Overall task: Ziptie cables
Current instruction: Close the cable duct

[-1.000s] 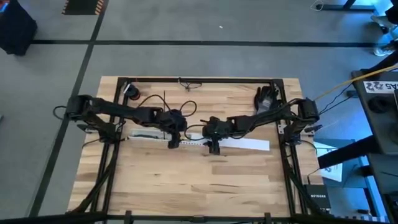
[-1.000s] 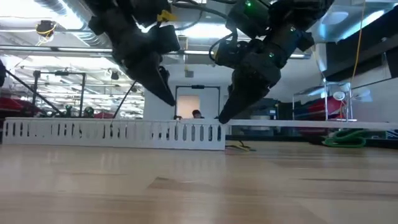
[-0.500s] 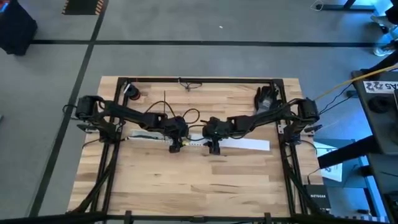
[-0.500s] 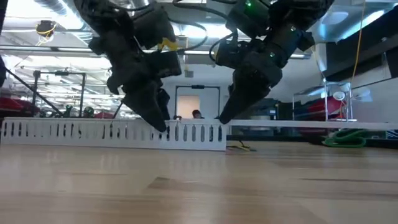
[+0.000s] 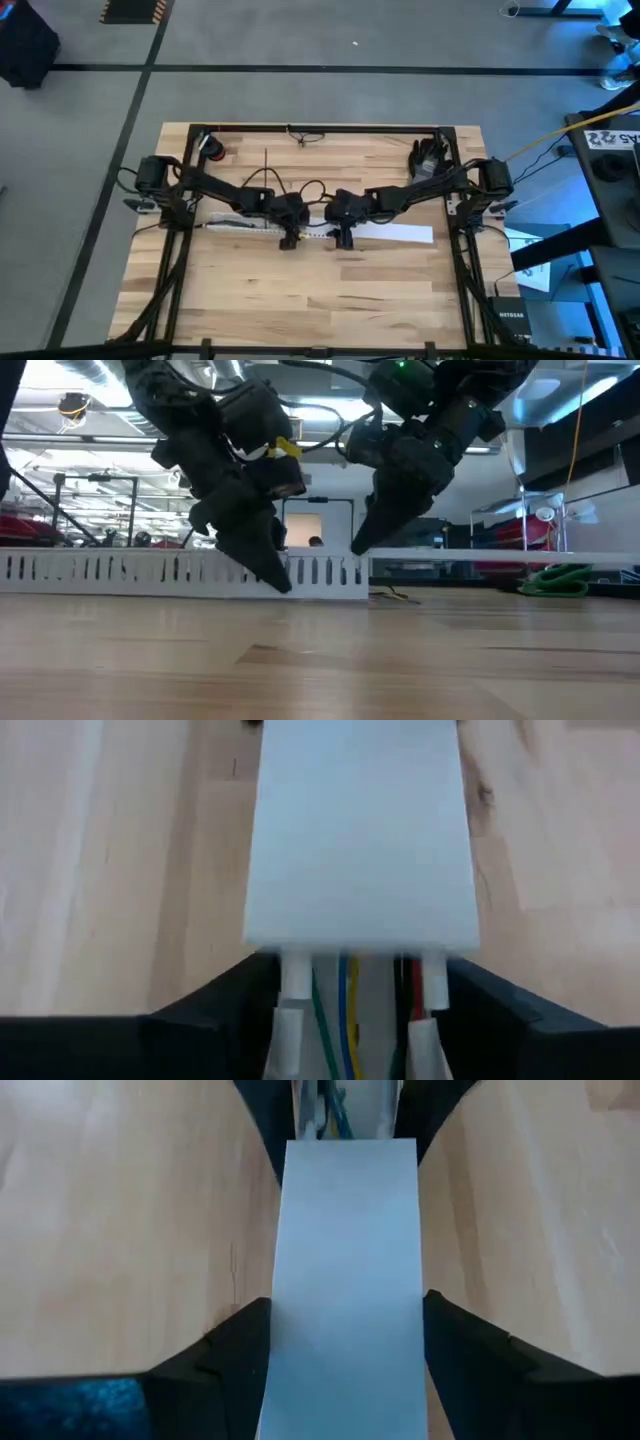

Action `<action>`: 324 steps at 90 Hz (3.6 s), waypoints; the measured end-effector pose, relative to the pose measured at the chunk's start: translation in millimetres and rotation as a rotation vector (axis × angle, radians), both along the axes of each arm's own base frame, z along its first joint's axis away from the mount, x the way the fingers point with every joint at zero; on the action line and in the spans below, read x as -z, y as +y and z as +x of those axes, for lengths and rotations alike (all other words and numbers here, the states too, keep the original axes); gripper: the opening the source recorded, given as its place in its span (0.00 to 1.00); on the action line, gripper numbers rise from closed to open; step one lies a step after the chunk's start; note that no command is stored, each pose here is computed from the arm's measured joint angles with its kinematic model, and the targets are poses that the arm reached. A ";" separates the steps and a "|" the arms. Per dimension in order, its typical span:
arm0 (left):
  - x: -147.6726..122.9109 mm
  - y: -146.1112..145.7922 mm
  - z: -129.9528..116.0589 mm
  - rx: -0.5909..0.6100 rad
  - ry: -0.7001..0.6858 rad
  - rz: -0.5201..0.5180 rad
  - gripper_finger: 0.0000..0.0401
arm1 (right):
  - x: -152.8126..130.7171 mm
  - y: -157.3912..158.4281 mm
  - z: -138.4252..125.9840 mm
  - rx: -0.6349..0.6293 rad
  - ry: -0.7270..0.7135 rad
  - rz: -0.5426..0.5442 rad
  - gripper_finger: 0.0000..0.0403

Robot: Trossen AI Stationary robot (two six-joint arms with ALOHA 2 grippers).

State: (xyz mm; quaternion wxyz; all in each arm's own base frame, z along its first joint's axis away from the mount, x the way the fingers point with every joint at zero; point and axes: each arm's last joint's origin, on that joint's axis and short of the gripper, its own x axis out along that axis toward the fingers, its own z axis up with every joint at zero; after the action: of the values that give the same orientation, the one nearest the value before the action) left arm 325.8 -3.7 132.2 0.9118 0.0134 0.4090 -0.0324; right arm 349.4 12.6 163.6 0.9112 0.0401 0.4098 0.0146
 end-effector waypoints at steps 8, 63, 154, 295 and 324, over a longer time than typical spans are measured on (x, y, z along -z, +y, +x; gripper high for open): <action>-0.8 -1.7 0.9 0.013 -0.016 0.005 0.55 | 1.5 0.3 6.1 0.007 -0.052 0.014 0.56; -18.1 -1.7 3.7 0.036 -0.015 0.019 0.72 | 17.3 0.6 12.0 0.019 -0.014 0.053 0.56; 3.1 -1.0 -51.0 -0.053 0.031 -0.036 0.55 | 18.4 0.9 11.3 0.010 -0.010 0.048 0.56; -19.4 -9.4 -75.6 -0.029 0.136 -0.028 0.73 | 27.3 2.2 20.5 0.031 -0.059 0.116 0.56; 0.2 -17.4 -69.0 -0.025 0.140 -0.029 0.52 | 27.3 2.4 20.3 0.027 -0.061 0.123 0.54</action>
State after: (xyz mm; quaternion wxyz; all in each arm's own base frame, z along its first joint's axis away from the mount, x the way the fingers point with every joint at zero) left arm 256.9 -21.2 132.0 0.8814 -0.0073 0.4716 -0.0280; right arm 369.7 15.0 136.3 0.9192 0.1012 0.3794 0.0286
